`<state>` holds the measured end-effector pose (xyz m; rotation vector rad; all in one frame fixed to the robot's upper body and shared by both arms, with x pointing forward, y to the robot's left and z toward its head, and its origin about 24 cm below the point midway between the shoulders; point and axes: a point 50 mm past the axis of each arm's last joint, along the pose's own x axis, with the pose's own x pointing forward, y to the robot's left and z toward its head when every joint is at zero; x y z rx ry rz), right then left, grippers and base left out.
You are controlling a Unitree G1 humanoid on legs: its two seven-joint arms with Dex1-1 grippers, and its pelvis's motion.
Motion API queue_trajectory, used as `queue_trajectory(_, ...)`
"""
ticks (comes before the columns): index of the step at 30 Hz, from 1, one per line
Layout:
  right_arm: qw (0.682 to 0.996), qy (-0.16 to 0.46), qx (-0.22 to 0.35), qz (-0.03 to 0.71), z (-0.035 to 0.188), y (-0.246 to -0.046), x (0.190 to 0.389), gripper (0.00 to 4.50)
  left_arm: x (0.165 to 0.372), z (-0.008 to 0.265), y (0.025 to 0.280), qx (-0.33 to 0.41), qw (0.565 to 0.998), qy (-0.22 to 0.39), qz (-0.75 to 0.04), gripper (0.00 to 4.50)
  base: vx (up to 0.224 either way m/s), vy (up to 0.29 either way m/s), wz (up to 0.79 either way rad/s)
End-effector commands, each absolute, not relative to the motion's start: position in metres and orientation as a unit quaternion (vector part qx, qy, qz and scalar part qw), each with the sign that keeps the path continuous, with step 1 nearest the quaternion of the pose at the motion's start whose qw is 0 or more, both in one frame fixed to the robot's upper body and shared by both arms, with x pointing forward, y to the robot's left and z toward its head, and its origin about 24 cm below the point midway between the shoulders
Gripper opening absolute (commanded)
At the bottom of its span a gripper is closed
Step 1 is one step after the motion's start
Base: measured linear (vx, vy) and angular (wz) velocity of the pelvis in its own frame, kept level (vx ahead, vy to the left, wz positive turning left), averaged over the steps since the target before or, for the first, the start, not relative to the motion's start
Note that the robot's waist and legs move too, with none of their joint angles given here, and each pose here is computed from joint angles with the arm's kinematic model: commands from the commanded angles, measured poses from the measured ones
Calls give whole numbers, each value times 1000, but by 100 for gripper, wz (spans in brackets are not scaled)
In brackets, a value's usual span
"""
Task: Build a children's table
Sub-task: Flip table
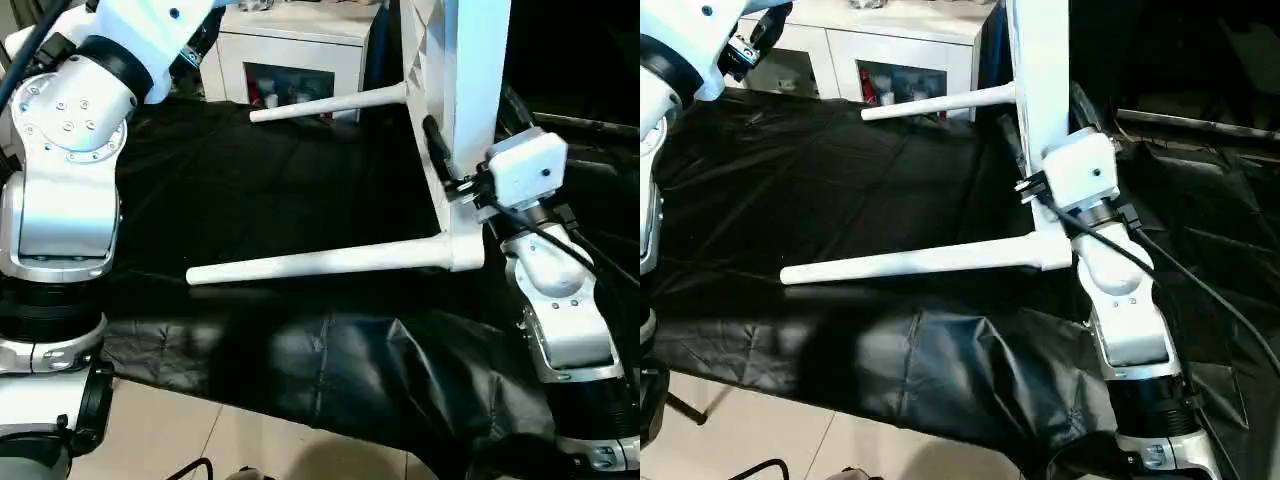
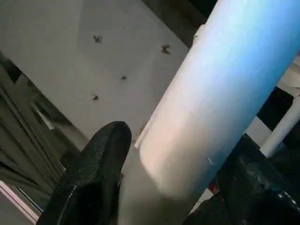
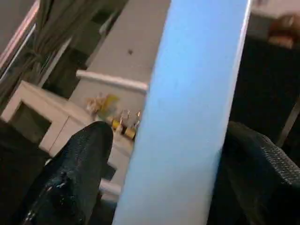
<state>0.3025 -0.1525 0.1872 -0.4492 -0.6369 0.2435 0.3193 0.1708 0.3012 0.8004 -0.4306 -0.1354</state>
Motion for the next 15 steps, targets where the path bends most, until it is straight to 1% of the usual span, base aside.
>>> queue_trajectory(1, 885, -386, -215, 149, 204, -137, 290, 396, 327, 292, 179, 330, 928, -169, -43, 270, 0, 0, 0)
queue_trajectory(3, 874, -414, -193, 169, 209, -132, 282, 396, 328, 291, 182, 322, 932, -162, -29, 270, 0, 0, 0)
queue_trajectory(5, 860, -441, -155, 203, 215, -125, 272, 398, 330, 290, 189, 307, 940, -146, -8, 270, 0, 0, 0)
queue_trajectory(9, 852, -451, -137, 229, 218, -119, 266, 398, 331, 290, 192, 282, 949, -143, 4, 270, 0, 0, 0)
queue_trajectory(10, 845, -462, -121, 240, 223, -114, 261, 398, 332, 290, 195, 265, 953, -144, 18, 270, 0, 0, 0)
queue_trajectory(12, 841, -464, -100, 261, 225, -109, 258, 398, 333, 290, 198, 262, 955, -141, 24, 270, 0, 0, 0)
queue_trajectory(13, 840, -464, -98, 263, 225, -108, 258, 398, 333, 290, 198, 261, 955, -140, 25, 270, 0, 0, 0)
queue_trajectory(14, 842, -444, -87, 295, 221, -101, 257, 398, 333, 291, 200, 245, 958, -142, 32, 270, 0, 0, 0)
queue_trajectory(15, 843, -438, -86, 300, 220, -101, 257, 398, 333, 292, 200, 244, 959, -143, 32, 270, 0, 0, 0)
